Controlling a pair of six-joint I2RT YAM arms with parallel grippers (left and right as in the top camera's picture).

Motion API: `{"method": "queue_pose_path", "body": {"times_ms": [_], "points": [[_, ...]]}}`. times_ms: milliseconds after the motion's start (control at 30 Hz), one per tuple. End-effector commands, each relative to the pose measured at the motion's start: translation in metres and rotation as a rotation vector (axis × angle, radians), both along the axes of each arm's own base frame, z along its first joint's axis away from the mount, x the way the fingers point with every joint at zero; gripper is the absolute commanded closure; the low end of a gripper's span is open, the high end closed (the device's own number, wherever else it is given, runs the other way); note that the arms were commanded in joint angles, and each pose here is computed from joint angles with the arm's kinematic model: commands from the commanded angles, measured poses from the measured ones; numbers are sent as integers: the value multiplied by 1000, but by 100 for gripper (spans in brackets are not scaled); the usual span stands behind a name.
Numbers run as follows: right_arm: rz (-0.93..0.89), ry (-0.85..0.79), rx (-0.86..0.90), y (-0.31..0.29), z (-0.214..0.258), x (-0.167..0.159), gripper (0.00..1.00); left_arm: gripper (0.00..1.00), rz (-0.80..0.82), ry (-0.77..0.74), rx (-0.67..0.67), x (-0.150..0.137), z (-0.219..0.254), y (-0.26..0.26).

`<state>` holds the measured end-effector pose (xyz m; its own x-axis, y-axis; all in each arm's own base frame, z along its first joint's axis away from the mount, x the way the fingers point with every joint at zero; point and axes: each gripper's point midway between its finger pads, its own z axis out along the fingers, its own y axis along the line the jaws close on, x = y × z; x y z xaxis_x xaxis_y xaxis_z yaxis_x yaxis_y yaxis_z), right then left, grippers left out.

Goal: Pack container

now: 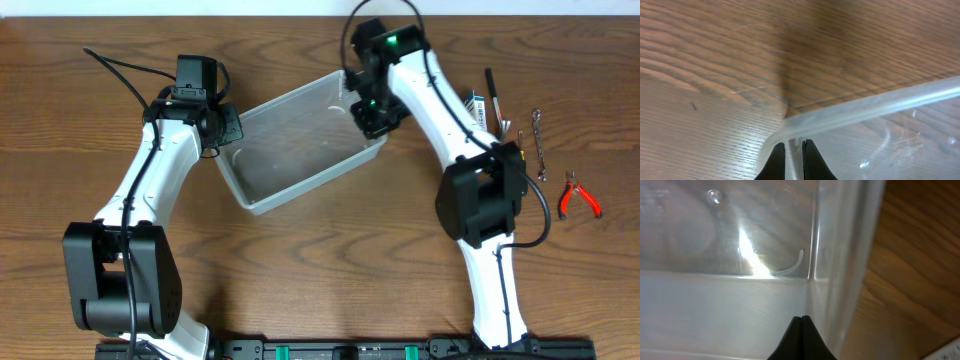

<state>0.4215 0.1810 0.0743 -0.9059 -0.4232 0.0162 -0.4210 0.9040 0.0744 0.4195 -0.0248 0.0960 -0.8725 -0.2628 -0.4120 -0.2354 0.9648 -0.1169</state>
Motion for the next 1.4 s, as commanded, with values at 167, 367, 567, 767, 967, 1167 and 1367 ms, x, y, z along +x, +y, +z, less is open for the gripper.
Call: {"method": "queue_pose_path", "body": {"times_ms": [167,367,567,767,967,1167,1367], "points": [[-153,-7,-27,-52,9,14,99,94,-39,-26,-67,5,5,-14],[-168,-5,-25,-59,9,16,99,94,-53,-36,-91,7,9,-19],[-118,-24,-6,-46,9,18,85,86,-62,-109,-106,25,31,-22],[-76,-37,-1,-30,9,16,71,71,-96,-195,-179,43,59,-37],[-53,-69,18,-15,9,20,70,81,3,-95,-258,26,56,-40],[-44,-86,57,-7,11,25,75,94,63,95,-257,-17,39,-36],[-36,-123,81,-2,12,34,76,94,88,84,-208,-37,62,-25]]}}
